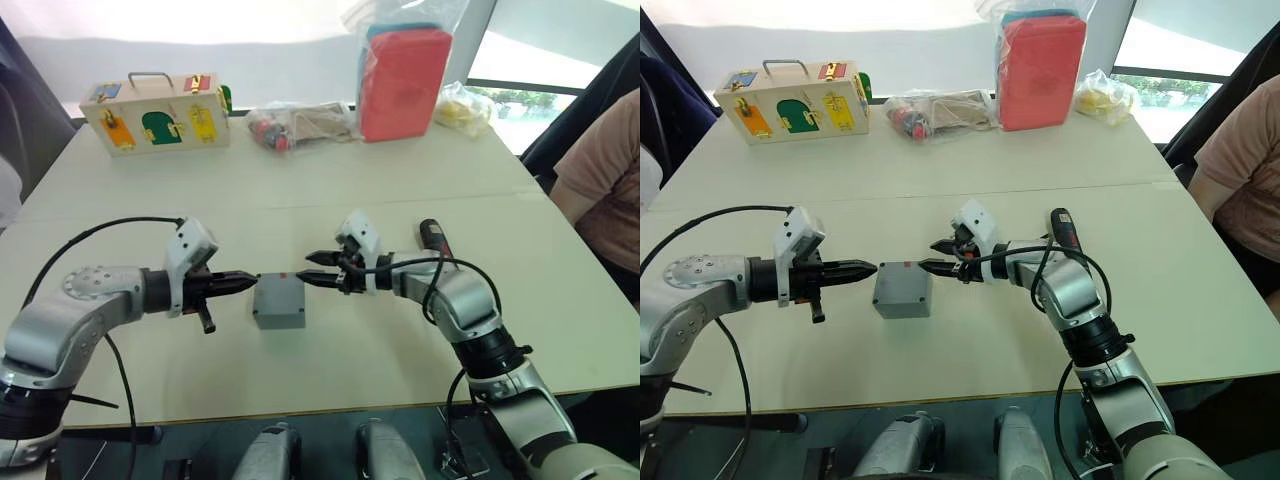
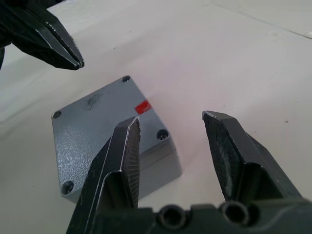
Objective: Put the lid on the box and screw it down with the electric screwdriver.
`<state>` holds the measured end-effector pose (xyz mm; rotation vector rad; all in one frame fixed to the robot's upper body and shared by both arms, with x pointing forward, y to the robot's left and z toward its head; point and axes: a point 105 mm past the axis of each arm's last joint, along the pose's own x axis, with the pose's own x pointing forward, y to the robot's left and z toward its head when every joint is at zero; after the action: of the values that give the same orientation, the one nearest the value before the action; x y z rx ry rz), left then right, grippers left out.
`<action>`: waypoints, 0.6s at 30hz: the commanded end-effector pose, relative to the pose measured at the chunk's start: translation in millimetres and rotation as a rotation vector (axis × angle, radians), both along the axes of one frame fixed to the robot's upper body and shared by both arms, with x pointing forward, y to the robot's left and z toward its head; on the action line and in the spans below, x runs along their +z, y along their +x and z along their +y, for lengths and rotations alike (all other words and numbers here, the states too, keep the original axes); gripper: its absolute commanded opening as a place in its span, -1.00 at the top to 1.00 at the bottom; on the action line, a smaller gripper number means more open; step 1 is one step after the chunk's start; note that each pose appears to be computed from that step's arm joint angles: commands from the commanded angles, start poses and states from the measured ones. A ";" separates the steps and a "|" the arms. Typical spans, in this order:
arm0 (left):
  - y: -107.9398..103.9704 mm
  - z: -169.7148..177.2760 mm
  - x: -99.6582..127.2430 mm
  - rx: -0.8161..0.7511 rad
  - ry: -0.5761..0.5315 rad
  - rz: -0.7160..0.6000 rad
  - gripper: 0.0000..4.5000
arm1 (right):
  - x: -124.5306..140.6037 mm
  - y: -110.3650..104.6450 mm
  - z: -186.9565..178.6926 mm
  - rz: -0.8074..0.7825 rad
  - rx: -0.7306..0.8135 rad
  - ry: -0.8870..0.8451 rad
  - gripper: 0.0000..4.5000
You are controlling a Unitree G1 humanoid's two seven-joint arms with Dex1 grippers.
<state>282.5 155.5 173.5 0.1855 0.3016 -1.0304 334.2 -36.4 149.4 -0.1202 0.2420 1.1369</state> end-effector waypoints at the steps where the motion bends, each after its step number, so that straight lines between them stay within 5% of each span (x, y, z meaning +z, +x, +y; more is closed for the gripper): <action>1: -6.0 -11.9 29.4 -0.098 -0.010 -0.081 1.00 | 57.3 3.7 -24.5 -0.097 -0.063 0.062 0.05; 3: -7.4 -17.8 37.8 -0.151 0.004 -0.105 1.00 | 68.2 8.1 -48.1 -0.061 -0.130 0.019 0.05; 10: -11.5 -49.6 46.2 -0.361 0.027 -0.168 1.00 | 75.4 24.3 -133.2 0.197 -0.497 -0.260 -0.93; 13: -10.1 -56.6 40.7 -0.411 0.041 -0.175 1.00 | 53.9 23.1 -167.1 0.265 -0.597 -0.447 -0.98; 18: -6.9 -69.7 32.5 -0.474 0.038 -0.200 1.00 | 37.7 12.5 -183.5 0.549 -0.606 -0.488 -0.98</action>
<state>277.7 91.7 197.8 0.3776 0.1530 -1.4373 342.9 -219.0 170.4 -0.1684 0.9931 0.4641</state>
